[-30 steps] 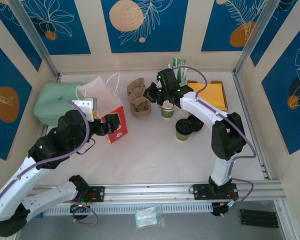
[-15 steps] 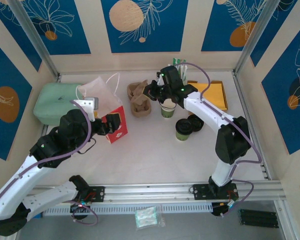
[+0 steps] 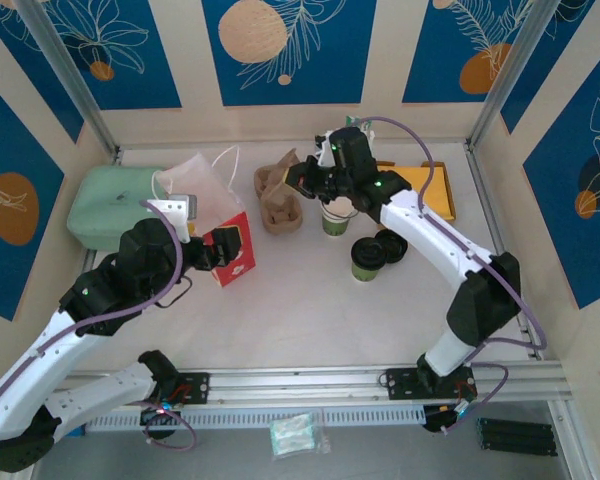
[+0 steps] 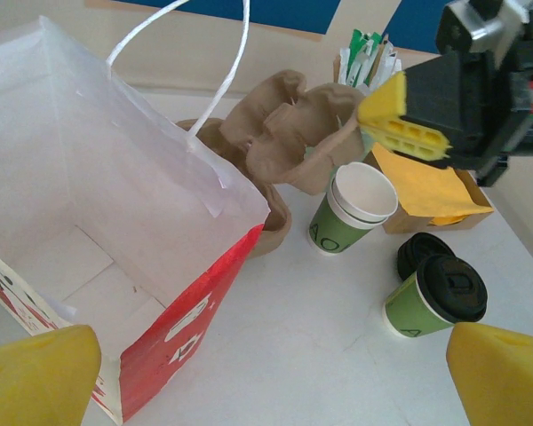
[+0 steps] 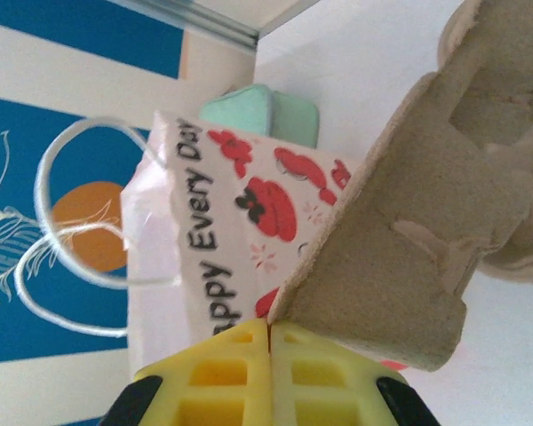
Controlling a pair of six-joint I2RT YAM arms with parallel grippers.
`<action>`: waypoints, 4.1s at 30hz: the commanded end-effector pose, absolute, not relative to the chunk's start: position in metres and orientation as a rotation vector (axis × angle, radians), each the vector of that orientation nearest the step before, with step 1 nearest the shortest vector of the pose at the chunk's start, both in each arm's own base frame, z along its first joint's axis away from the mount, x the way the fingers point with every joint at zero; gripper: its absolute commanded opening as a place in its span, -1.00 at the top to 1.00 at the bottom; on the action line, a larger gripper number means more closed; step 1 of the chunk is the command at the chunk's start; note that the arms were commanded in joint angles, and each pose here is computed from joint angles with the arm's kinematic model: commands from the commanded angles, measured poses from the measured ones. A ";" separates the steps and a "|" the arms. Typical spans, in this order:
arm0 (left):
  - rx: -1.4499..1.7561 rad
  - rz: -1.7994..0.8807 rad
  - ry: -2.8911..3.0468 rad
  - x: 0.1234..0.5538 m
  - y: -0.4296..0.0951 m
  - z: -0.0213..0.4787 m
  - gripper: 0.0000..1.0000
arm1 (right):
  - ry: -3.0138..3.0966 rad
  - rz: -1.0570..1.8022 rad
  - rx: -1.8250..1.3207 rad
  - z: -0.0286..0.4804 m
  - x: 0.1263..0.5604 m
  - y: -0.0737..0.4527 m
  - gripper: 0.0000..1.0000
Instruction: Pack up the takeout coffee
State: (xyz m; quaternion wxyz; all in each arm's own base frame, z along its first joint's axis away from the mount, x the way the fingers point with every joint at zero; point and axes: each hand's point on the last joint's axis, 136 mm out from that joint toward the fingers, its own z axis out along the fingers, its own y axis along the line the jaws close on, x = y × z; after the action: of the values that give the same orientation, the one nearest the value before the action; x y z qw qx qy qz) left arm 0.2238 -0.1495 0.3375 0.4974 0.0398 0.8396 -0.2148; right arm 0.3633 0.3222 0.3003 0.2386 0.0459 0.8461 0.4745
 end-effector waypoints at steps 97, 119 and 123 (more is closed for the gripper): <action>0.030 -0.574 2.005 0.200 -0.125 0.339 -0.99 | 2.649 0.322 -0.798 0.144 0.239 0.304 -0.98; 0.021 -0.580 2.005 0.202 -0.127 0.340 -0.99 | 2.898 0.232 -0.672 0.072 0.245 0.288 -0.05; 0.022 -0.582 2.002 0.203 -0.128 0.341 -0.99 | 2.912 0.218 -0.665 0.066 0.245 0.286 -0.04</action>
State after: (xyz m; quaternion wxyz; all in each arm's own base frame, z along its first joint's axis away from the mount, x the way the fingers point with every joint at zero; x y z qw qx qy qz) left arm 0.2004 -0.1308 0.3388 0.4985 0.0194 0.8316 -0.2441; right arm 0.2463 0.2904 0.0755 0.0861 -0.2317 0.9656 0.0802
